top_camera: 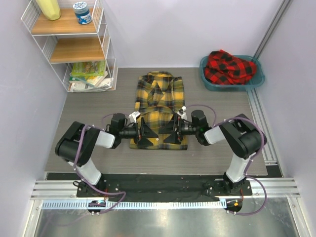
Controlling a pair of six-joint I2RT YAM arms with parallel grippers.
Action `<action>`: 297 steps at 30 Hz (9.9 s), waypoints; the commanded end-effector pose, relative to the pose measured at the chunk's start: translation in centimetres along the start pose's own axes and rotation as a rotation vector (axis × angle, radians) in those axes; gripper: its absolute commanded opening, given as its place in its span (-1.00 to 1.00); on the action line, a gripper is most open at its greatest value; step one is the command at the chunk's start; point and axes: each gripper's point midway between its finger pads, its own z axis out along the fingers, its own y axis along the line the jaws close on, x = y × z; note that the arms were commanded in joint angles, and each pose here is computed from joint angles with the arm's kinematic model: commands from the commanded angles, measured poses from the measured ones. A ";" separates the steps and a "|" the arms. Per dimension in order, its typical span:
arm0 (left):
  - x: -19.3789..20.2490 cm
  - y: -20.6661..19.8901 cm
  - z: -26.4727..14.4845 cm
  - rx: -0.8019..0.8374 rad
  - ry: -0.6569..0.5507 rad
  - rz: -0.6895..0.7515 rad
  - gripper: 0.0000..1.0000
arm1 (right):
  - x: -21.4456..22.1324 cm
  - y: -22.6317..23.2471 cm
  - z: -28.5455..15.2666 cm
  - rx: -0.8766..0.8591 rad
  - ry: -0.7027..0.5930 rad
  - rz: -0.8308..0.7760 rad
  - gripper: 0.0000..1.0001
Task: Fold and stack the long sleeve shirts
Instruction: Fold the shirt
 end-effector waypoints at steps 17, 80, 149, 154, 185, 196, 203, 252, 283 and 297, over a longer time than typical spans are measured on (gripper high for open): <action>-1.0 6.2 -5.2 -0.197 -0.148 -0.043 0.99 | 2.8 -7.1 -6.3 0.215 0.159 -0.124 0.99; 9.1 -1.0 -3.9 -0.745 0.486 2.059 0.57 | -8.5 -2.5 5.0 0.220 0.133 -0.635 -0.45; 12.0 4.4 3.0 -0.886 0.595 2.114 -1.00 | -2.4 -10.5 0.7 0.337 0.299 -0.401 -0.58; 17.9 -0.6 2.0 -0.576 0.753 1.883 -1.00 | -2.6 -3.1 -0.3 0.271 0.290 -0.499 -0.40; 2.6 -8.6 1.6 -0.404 1.074 1.477 -0.99 | -13.3 -7.0 1.4 0.364 0.272 -0.780 -0.38; -6.1 -1.4 4.5 -0.500 1.014 1.658 -0.90 | -11.8 -7.3 1.2 0.337 0.303 -0.762 -0.41; -4.7 -0.8 7.7 -0.430 0.908 1.700 -0.82 | -10.0 -7.6 1.5 0.304 0.332 -0.724 -0.42; 6.3 0.1 5.1 -0.331 0.899 1.096 -0.56 | -9.0 -5.9 -0.7 0.347 0.388 -0.736 -0.08; -5.5 -4.0 5.0 -0.506 0.835 1.530 -1.00 | -9.6 -6.4 -0.4 0.346 0.397 -0.771 -0.48; -8.5 -1.8 4.7 -0.575 0.817 1.623 -0.78 | -16.3 -2.0 -3.3 0.376 0.214 -0.782 0.00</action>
